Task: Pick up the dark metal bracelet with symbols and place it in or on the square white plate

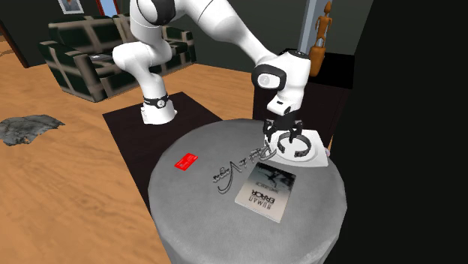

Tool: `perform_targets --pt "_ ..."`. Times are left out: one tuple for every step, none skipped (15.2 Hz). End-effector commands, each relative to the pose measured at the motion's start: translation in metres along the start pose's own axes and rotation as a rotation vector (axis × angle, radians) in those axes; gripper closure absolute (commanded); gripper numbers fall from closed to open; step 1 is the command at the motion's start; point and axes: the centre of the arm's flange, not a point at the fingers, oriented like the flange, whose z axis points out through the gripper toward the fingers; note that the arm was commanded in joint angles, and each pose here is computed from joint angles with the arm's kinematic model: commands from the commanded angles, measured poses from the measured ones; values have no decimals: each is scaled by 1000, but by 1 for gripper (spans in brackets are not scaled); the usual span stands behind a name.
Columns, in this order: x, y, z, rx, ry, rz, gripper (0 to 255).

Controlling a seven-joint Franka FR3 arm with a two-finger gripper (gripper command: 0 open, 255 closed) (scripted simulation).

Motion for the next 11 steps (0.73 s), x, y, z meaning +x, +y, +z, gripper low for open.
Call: perform_targets --pt "0 0 0 0 0 0 0" --pt "0 0 0 0 0 0 0" --pt "0 0 -13 0 0 0 0" --pt "0 0 -26 0 0 0 0" --pt "0 0 -40 0 0 0 0" --pt "0 0 -50 0 0 0 0" --pt "0 0 -50 0 0 0 0" --pt "0 0 -50 0 0 0 0" --pt "0 0 -50 0 0 0 0" --pt "0 0 -50 0 0 0 0" --pt "0 0 -50 0 0 0 0"
